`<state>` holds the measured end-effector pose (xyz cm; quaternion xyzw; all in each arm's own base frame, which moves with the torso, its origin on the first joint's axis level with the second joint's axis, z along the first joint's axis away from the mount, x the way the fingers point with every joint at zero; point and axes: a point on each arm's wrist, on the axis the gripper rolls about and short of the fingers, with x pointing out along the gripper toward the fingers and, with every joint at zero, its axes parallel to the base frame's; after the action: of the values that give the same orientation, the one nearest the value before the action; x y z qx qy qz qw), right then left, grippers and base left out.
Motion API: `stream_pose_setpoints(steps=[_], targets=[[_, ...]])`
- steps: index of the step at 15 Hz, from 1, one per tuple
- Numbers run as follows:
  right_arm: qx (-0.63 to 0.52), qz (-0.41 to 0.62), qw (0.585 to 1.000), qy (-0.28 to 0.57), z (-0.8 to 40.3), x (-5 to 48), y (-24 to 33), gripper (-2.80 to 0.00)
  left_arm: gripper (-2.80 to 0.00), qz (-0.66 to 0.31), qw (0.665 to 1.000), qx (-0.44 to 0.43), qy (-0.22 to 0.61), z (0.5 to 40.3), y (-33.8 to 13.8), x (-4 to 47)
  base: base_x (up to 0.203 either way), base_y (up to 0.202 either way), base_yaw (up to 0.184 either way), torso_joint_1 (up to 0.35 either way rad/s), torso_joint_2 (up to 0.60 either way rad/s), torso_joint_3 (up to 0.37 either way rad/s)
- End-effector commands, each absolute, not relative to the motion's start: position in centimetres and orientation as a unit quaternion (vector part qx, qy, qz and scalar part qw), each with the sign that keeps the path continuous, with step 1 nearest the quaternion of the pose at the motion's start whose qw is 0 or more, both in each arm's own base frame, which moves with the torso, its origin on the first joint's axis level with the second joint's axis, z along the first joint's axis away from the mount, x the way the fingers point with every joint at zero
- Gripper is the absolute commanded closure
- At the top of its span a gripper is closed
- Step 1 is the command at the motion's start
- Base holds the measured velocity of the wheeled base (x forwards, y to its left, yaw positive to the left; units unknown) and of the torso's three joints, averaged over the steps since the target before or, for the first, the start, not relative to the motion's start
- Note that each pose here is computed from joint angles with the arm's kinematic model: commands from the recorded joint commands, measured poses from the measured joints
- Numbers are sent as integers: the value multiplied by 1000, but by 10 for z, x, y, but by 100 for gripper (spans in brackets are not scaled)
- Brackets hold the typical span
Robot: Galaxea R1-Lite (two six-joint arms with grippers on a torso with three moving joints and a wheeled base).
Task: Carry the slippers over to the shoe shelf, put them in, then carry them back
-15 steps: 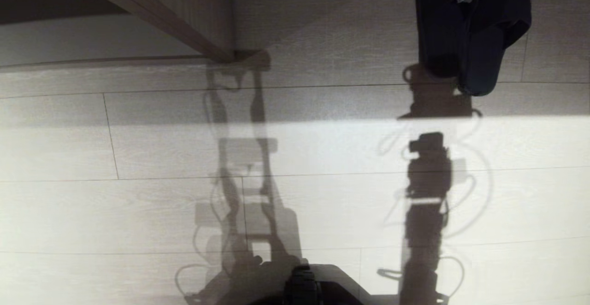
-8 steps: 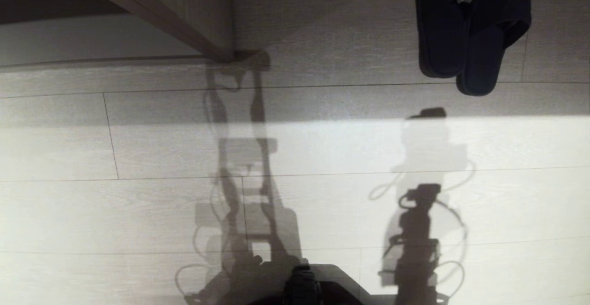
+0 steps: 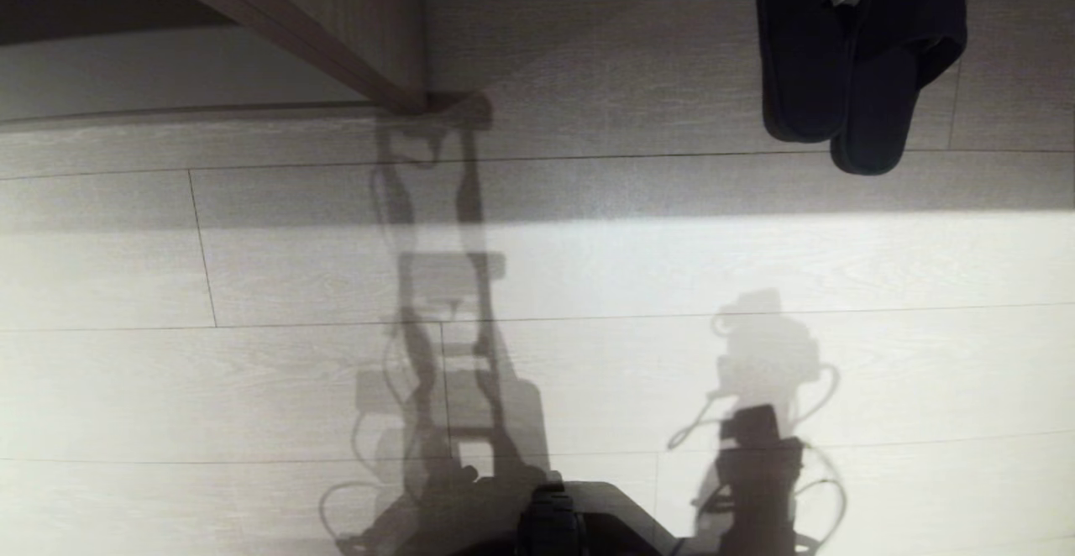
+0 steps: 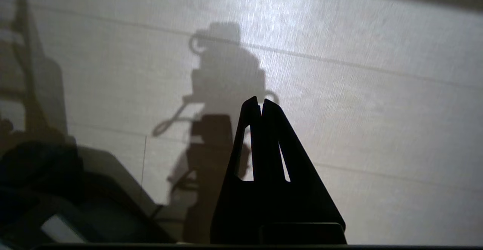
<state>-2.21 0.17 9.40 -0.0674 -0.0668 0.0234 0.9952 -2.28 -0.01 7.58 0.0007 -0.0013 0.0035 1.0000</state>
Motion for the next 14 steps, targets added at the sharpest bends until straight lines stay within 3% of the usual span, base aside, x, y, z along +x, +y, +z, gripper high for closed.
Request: stream_pose_setpoints(steps=[1,3,14], targets=[[-65,24,997,-43,84,-23,2,0,0,4,1000,1,-2,76,0,-23,0,0,0,0,0,0],[-58,14,998,12,74,-23,1,0,0,4,1000,1,-2,76,0,-23,0,0,0,0,0,0],[-18,5,1000,2,75,-23,1,0,0,4,1000,1,-2,76,0,-23,0,0,0,0,0,0]])
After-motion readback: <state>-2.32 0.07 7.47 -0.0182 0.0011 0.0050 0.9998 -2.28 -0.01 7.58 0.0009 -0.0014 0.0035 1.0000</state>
